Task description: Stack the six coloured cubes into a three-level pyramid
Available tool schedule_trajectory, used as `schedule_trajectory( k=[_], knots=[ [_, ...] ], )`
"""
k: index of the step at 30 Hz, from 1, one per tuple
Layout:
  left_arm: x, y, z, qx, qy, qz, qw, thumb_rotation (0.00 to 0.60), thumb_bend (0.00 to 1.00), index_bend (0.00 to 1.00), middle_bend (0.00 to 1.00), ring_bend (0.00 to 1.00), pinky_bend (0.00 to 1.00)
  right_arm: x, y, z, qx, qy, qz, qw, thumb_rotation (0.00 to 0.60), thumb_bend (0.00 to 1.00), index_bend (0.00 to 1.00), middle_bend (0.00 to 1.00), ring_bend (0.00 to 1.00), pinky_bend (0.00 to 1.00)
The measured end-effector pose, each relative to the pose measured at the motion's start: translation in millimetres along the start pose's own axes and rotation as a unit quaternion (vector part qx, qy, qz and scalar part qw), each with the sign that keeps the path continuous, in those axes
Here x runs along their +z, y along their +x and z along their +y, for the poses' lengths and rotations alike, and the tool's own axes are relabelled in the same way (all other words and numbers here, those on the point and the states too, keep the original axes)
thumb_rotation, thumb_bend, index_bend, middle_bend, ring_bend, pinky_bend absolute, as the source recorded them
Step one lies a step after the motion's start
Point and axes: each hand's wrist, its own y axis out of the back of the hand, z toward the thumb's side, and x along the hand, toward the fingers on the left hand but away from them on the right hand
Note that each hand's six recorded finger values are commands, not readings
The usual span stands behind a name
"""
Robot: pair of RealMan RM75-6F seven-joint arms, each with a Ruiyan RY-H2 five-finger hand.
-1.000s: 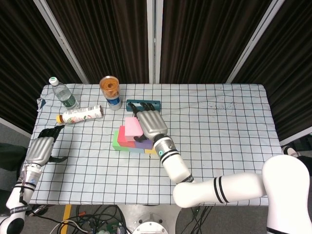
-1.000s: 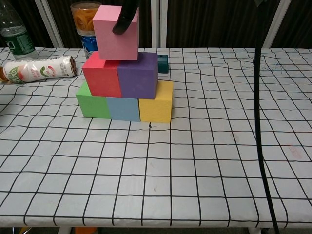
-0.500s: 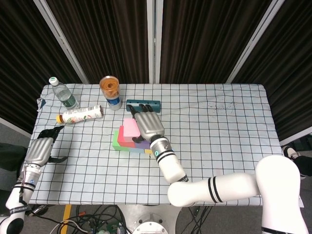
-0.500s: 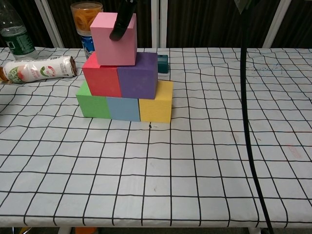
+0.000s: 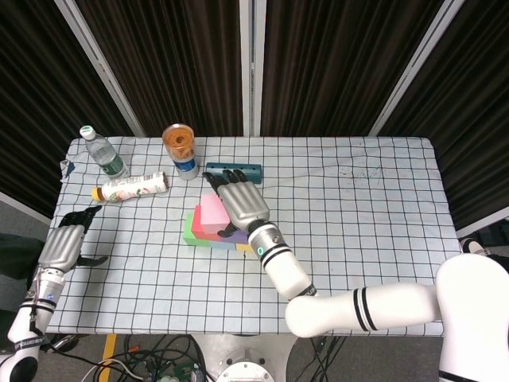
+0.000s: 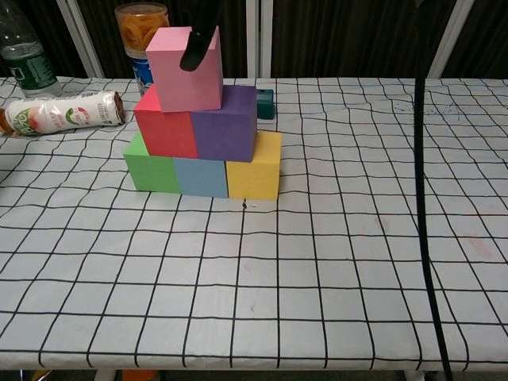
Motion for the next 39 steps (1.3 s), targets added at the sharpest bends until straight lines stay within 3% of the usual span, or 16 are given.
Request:
schedule_trajectory(
  k=[7,14,22,34,39],
  knots=[
    [-1.1,-0.2,1.4,0.000,-0.002,0.003,1.0000,0.600,0.09,0.07,0.07,0.10,0.09,-4.7,-7.4,2.3,0.016,0.028,0.030,0.9990,0.600,0.00,0.00,0.22,0.00,0.00],
    [-1.7,-0.1,1.4,-0.003,-0.005,0.004,1.0000,0.600,0.09,0.07,0.07,0.10,0.09,-11.6,-15.1,3.8,0.010,0.049,0.024,0.9985,0.600,0.00,0.00,0.28,0.00,0.00],
    [-4.0,0.2,1.3,-0.005,-0.006,0.006,0.9999,0.600,0.09,0.07,0.07,0.09,0.09,-9.4,-19.1,1.3,0.006,0.041,0.020,0.9990,0.600,0.07,0.00,0.44,0.03,0.00],
    [-2.4,0.6,0.1,-0.006,-0.004,0.004,1.0000,0.600,0.09,0.07,0.07,0.08,0.09,-12.2,-10.6,8.6,-0.015,0.024,-0.004,0.9996,0.600,0.07,0.00,0.47,0.05,0.00],
    [-2.2,1.2,-0.2,-0.006,-0.005,0.003,1.0000,0.600,0.09,0.07,0.07,0.08,0.09,-10.6,-9.8,1.9,-0.015,0.022,-0.018,0.9995,0.600,0.07,0.00,0.47,0.05,0.00]
  ],
)
